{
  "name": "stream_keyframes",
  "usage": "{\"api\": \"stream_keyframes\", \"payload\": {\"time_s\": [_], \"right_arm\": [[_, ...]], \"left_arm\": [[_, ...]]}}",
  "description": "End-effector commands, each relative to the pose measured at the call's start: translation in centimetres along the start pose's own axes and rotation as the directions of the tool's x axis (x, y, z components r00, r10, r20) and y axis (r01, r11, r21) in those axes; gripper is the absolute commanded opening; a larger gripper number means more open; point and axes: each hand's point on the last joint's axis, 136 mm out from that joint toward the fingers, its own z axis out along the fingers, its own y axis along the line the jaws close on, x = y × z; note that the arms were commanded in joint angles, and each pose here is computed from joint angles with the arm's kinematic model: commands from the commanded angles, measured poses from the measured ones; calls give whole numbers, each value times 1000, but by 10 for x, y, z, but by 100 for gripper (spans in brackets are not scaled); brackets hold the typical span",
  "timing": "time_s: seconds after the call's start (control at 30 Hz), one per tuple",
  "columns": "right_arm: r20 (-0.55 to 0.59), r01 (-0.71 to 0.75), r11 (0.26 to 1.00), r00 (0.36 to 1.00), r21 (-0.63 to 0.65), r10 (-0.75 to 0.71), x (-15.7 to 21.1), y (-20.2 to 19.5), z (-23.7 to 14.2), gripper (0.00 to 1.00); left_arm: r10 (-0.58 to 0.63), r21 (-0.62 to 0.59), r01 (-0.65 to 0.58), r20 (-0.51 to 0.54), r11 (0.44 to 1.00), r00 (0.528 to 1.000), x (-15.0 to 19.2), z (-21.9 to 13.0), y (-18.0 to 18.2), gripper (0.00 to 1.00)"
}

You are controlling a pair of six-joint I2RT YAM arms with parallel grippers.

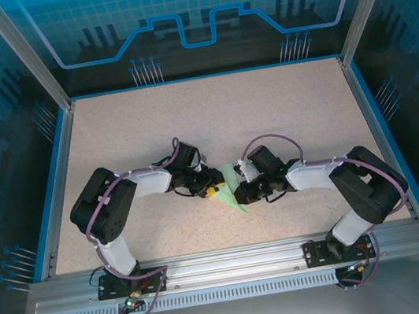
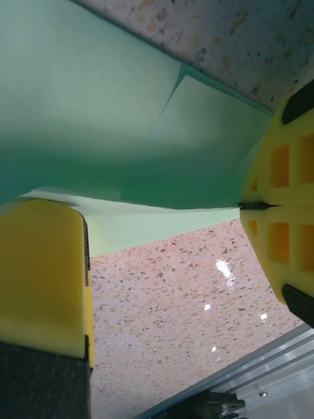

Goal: Fold a paper plane with a square sheet of paper (fold left side to right side)
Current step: Fourth fold the wing at the center of the table.

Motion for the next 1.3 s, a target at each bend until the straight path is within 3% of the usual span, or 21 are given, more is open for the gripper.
{"api": "stream_keyframes", "payload": {"time_s": [0.0,0.23,0.47,0.57,0.87,1.13,1.27], "right_arm": [[-6,-39,999,999,-31,39,0,-2,2,0],[13,-33,998,999,-50,33,-7,3,-6,12],[43,-22,997,999,-78,26,-25,10,-15,31],[41,-22,996,999,-90,25,-31,11,-13,33],[15,-35,994,999,-106,36,-42,9,2,31],[11,-48,993,999,-104,50,-41,5,4,7],[15,-65,993,998,-98,66,-39,-2,0,3]], "left_arm": [[1,-32,-2,-20,999,1000,2,11,6,42],[-7,-66,6,-23,998,1000,3,13,16,42],[-5,-67,4,-20,998,1000,3,13,16,41],[-8,-69,6,-19,998,1000,3,12,17,41],[-6,-64,4,-17,998,1000,3,11,16,41],[-6,-70,5,-14,998,1000,4,11,18,42],[-6,-70,5,-12,998,1000,4,10,18,43]]}}
